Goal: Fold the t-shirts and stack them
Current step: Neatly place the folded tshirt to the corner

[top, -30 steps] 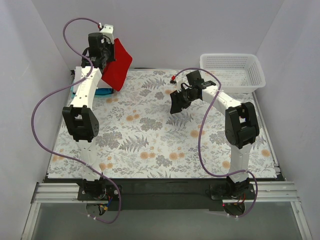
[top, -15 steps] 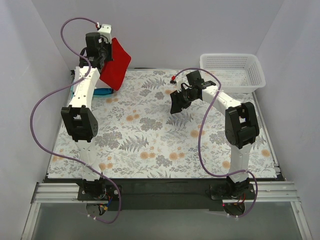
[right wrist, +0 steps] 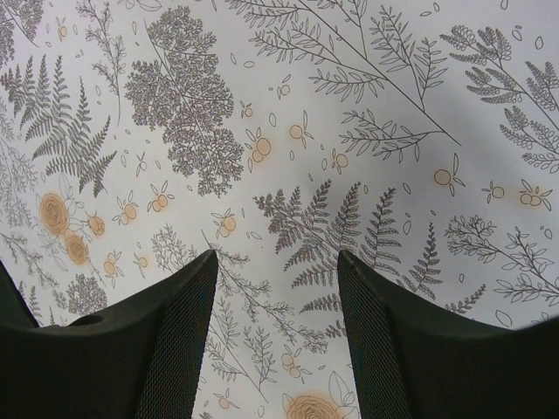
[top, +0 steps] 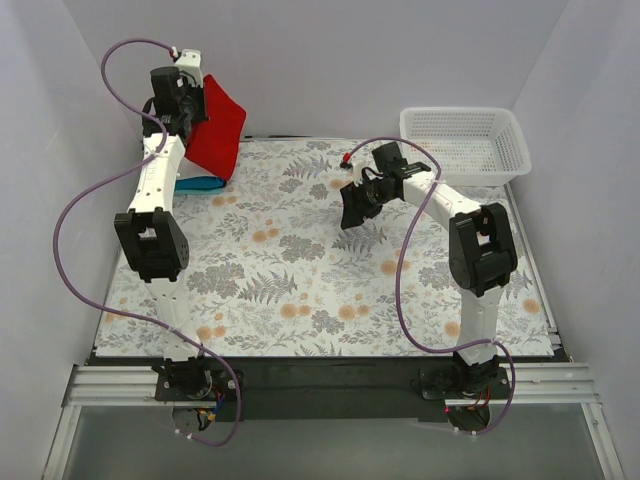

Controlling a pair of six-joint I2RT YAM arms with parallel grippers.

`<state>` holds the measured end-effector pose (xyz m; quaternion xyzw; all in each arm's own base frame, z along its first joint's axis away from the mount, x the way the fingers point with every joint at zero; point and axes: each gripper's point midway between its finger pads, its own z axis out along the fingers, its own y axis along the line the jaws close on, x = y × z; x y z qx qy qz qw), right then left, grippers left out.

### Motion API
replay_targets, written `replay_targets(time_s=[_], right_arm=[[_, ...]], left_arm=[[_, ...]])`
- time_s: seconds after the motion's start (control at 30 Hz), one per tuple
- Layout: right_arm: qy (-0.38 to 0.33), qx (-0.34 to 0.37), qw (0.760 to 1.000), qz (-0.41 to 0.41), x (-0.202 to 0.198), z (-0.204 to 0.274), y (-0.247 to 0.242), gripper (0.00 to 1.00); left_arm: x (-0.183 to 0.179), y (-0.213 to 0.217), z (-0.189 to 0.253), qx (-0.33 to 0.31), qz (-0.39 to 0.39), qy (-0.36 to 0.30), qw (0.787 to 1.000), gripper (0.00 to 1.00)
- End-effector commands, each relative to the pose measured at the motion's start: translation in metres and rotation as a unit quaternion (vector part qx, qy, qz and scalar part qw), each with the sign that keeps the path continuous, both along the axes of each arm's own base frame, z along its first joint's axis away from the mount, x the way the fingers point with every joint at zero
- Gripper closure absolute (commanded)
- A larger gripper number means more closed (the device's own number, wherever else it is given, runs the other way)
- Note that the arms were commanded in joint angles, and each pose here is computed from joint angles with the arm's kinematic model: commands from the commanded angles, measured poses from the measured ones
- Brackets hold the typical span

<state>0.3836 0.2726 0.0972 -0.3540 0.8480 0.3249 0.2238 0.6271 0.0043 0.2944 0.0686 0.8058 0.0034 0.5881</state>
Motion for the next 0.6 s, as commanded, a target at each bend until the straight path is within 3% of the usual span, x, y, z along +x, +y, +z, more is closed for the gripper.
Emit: replay_targets(time_s=[0.0, 0.57], right_arm=[[0.003, -0.001, 1.0, 0.0, 0.004, 0.002, 0.001, 0.36], [0.008, -0.008, 1.0, -0.001, 0.003, -0.003, 0.0, 0.36]], left_arm=[[0.006, 0.013, 0.014, 0.006, -0.001, -0.029, 1.0, 1.0], [0.027, 0.054, -0.007, 0.05, 0.023, -0.039, 0.998, 1.0]])
